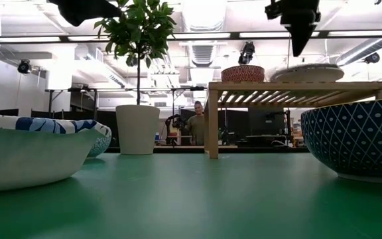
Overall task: Place and stack bowls onto a shelf
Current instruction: Stack the white patterned bowl on top of the white patterned bowl on the shelf, then stack the orange patterned bowl on top of the blue patterned bowl on the shelf
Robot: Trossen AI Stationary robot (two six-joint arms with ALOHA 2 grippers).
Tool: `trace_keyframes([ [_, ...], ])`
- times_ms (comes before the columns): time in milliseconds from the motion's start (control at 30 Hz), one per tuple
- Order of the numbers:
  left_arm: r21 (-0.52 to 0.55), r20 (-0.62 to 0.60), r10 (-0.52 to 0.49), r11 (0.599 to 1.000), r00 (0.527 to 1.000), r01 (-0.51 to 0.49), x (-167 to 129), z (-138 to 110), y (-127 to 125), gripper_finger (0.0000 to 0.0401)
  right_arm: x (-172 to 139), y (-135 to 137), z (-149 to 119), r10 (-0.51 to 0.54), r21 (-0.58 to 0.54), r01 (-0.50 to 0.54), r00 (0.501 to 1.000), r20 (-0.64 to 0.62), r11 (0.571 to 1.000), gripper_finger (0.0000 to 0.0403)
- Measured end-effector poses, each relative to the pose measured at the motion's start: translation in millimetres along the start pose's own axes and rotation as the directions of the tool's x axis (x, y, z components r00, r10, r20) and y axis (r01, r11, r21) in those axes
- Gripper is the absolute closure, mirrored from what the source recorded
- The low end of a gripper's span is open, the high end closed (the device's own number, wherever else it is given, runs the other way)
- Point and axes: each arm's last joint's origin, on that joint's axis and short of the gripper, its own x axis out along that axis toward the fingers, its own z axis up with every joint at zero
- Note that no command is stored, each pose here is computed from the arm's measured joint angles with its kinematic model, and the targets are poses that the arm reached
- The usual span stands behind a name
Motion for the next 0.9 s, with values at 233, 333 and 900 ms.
trace_keyframes([
  [233, -0.024, 0.0, 0.0, 1.0, 1.0, 0.0, 0.0, 0.0, 0.0, 0.0169, -19.1, 0.5, -0.7, 0.146, 0.075, -0.15, 0.988, 0.058, 0.986, 0.0257],
  [333, -0.055, -0.01, 0.002, 0.998, 1.0, -0.003, 0.0, -1.2, 0.2, 0.0169, -30.0, 7.5, -5.6, 0.194, 0.054, -0.206, 0.966, 0.17, 0.977, 0.0259],
  [900, -0.42, -0.467, 0.127, 0.839, 0.875, -0.346, 3.0, -34.3, 25.5, 0.0169, -67.5, 117.2, -65.4, 0.548, -0.33, -0.44, 0.622, 0.559, 0.835, 0.0273],
])
